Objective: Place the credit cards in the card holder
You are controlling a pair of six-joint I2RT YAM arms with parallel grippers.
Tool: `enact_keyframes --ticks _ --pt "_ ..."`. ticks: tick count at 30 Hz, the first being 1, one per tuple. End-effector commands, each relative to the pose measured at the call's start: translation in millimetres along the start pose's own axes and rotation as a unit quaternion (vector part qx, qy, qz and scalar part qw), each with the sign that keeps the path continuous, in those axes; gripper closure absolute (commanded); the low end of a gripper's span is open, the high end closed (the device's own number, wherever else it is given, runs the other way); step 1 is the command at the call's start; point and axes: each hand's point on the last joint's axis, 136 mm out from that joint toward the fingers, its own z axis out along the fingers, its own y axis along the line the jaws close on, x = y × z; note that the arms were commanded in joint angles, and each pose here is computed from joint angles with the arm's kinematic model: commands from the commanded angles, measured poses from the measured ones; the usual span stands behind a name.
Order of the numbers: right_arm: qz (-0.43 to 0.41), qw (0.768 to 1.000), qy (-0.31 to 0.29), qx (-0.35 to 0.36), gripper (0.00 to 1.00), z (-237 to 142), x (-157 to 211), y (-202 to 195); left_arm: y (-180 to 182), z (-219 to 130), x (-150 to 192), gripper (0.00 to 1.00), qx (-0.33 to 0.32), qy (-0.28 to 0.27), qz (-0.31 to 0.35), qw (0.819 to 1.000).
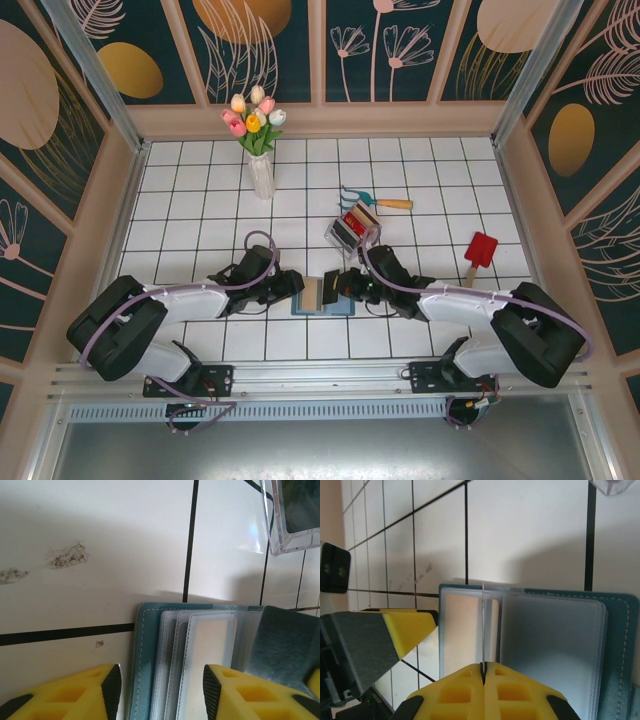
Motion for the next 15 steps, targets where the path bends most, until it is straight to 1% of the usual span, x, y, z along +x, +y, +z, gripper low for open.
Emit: enact_keyframes --ticks 1,15 --pt "-0.003 1.0 0.003 0.013 0.98 4.5 7.4 -9.2 2.4 3.8 9.0 0.51 -0.006 0.022 0.009 1.0" --pt "0.01 1.0 0.022 0.001 0.98 17.9 17.9 -10.3 10.3 5.7 16.6 0.58 -0.015 0.032 0.004 0.999"
